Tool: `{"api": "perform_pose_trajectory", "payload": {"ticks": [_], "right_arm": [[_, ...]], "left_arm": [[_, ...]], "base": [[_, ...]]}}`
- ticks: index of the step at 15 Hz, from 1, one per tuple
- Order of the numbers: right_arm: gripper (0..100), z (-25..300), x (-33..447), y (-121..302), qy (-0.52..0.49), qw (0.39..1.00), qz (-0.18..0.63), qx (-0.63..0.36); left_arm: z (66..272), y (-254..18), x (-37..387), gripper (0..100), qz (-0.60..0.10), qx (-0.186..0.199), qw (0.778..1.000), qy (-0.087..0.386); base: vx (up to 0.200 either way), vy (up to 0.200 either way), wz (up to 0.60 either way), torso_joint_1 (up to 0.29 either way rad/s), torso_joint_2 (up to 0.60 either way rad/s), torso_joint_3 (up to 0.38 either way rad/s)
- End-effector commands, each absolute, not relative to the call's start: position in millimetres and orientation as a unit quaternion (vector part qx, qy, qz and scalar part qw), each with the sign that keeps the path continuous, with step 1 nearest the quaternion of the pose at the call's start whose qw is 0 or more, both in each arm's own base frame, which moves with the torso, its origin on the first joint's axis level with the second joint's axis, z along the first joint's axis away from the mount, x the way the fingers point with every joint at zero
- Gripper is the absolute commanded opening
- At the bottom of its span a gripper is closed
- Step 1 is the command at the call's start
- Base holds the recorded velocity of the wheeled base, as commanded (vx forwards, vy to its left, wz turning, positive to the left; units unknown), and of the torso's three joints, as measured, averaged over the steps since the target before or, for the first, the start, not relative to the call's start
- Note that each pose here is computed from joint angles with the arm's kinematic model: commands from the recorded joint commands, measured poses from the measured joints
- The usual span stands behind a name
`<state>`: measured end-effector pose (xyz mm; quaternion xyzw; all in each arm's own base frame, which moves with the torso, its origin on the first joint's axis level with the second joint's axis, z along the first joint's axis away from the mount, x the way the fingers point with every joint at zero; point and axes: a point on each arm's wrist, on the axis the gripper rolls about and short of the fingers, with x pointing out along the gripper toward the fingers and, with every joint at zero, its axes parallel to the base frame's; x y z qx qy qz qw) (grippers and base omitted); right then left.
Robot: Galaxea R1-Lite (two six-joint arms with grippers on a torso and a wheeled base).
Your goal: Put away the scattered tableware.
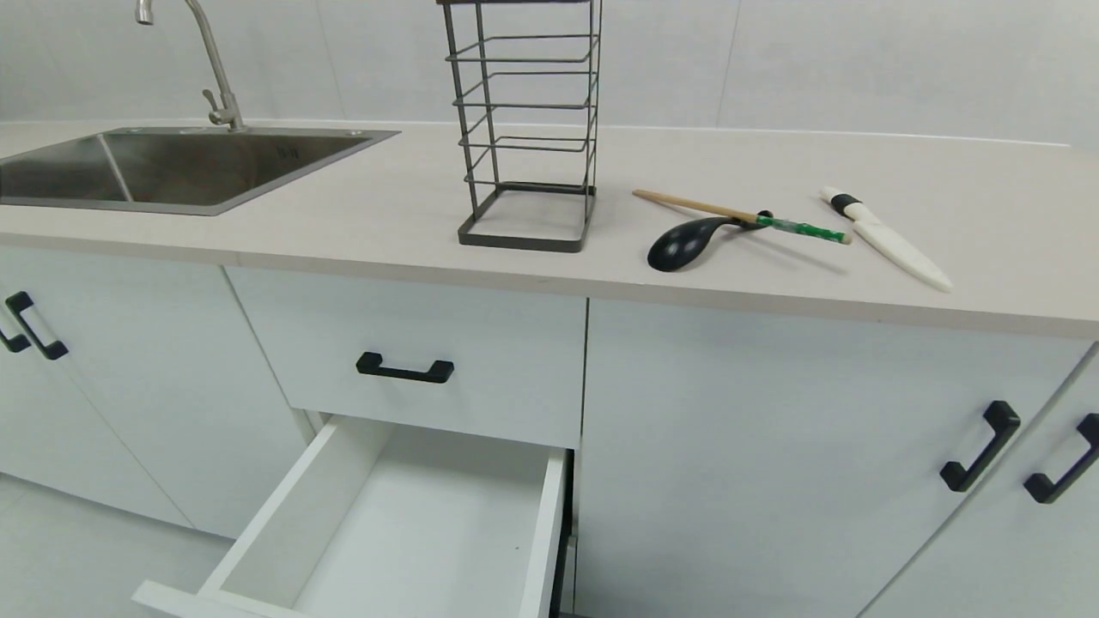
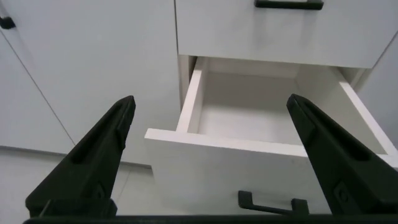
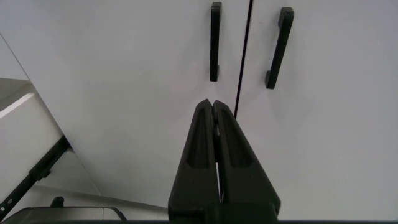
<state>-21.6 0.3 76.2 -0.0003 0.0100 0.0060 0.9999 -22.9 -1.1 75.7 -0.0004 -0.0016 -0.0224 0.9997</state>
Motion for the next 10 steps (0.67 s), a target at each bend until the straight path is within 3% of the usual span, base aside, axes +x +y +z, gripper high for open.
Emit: {"api": "perform_pose_trajectory", "payload": {"ticks": [1, 3, 10], "right_arm": [[0, 76.0, -21.5, 0.3, 0.01, 1.0, 0.006, -0.001], [0, 76.4, -21.6, 0.3, 0.009, 1.0, 0.006, -0.001], [0, 76.4, -21.6, 0.3, 0.009, 1.0, 0.006, -0.001]], "left_arm": [[75.8, -1.1, -22.8, 100, -0.023, -0.001, 1.0, -0.002], [75.8, -1.2, -22.8, 100, -0.026, 0.001, 1.0, -0.002], [75.6, -1.0, -22.8, 100, -0.021, 0.003, 1.0, -0.001]], "base": [[0.0, 0.0, 0.0, 0.242, -0.03, -0.115], [0.0, 0.0, 0.0, 0.259, -0.22, -0.198], [0.0, 0.0, 0.0, 0.216, -0.57, -0.206]]}}
